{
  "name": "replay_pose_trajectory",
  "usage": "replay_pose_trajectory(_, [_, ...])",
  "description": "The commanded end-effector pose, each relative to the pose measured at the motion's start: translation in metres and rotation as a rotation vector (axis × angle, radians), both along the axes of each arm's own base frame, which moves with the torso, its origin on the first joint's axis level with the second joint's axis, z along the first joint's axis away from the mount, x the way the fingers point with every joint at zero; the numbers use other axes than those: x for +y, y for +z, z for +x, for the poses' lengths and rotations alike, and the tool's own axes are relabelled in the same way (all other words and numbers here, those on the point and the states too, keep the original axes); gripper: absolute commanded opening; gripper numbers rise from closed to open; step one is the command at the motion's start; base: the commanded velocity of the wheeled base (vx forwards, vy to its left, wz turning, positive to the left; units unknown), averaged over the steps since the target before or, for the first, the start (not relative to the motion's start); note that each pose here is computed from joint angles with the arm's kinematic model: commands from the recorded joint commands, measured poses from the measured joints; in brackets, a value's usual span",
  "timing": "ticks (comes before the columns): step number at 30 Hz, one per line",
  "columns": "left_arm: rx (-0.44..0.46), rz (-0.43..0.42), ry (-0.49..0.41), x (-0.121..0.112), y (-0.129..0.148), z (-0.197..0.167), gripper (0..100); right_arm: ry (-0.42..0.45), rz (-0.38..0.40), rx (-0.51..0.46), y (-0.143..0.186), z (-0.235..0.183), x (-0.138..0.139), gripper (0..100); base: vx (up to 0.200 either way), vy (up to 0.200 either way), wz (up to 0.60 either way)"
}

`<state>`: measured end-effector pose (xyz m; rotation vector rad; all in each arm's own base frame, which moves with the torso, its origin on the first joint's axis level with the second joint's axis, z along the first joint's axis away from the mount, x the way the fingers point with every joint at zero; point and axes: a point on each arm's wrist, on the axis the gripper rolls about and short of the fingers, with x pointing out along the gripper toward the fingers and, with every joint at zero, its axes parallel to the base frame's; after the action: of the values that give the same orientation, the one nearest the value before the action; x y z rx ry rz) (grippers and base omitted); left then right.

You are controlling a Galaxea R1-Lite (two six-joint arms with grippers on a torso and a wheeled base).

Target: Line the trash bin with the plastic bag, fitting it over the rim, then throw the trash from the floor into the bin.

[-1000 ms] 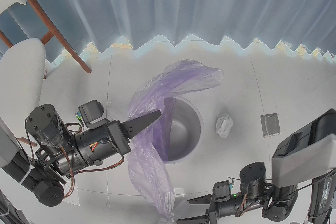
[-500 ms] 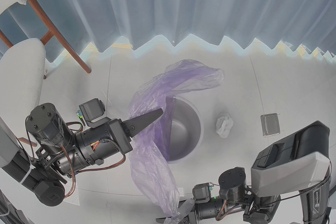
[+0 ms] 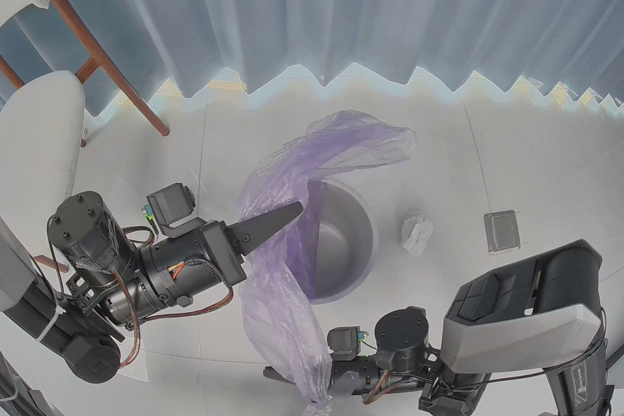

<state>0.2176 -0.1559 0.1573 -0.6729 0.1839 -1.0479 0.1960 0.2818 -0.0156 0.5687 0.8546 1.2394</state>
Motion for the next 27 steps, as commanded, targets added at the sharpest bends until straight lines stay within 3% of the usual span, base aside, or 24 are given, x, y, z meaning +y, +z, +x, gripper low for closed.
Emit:
replay_pose_trajectory(1, [0.0,0.0,-0.002,0.0,0.0,-0.001,0,-0.059,0.053,-0.018,0.002,0.012,0.013,0,0.0,0.0,0.0])
replay_pose_trajectory(3, [-0.002,-0.001,-0.002,0.0,0.0,-0.001,0,-0.173,0.086,-0.05,0.003,0.034,0.016,0,0.0,0.0,0.0])
replay_pose_trajectory(10, [-0.01,-0.006,-0.002,0.001,0.003,-0.002,0,-0.333,0.14,-0.117,0.016,0.058,0.018,0,0.0,0.0,0.0])
replay_pose_trajectory(16, [-0.013,-0.007,-0.002,0.001,0.004,-0.003,0,-0.472,0.106,-0.206,0.017,0.082,-0.003,0,0.0,0.0,0.0])
replay_pose_trajectory(22, [0.005,-0.004,-0.001,0.002,0.001,-0.003,0,-0.541,0.105,-0.277,0.027,0.101,-0.019,0,0.0,0.0,0.0])
replay_pose_trajectory(27, [0.05,0.024,-0.003,0.0,-0.012,-0.001,0,-0.592,0.042,-0.372,0.026,0.114,-0.039,0,0.0,0.0,0.0])
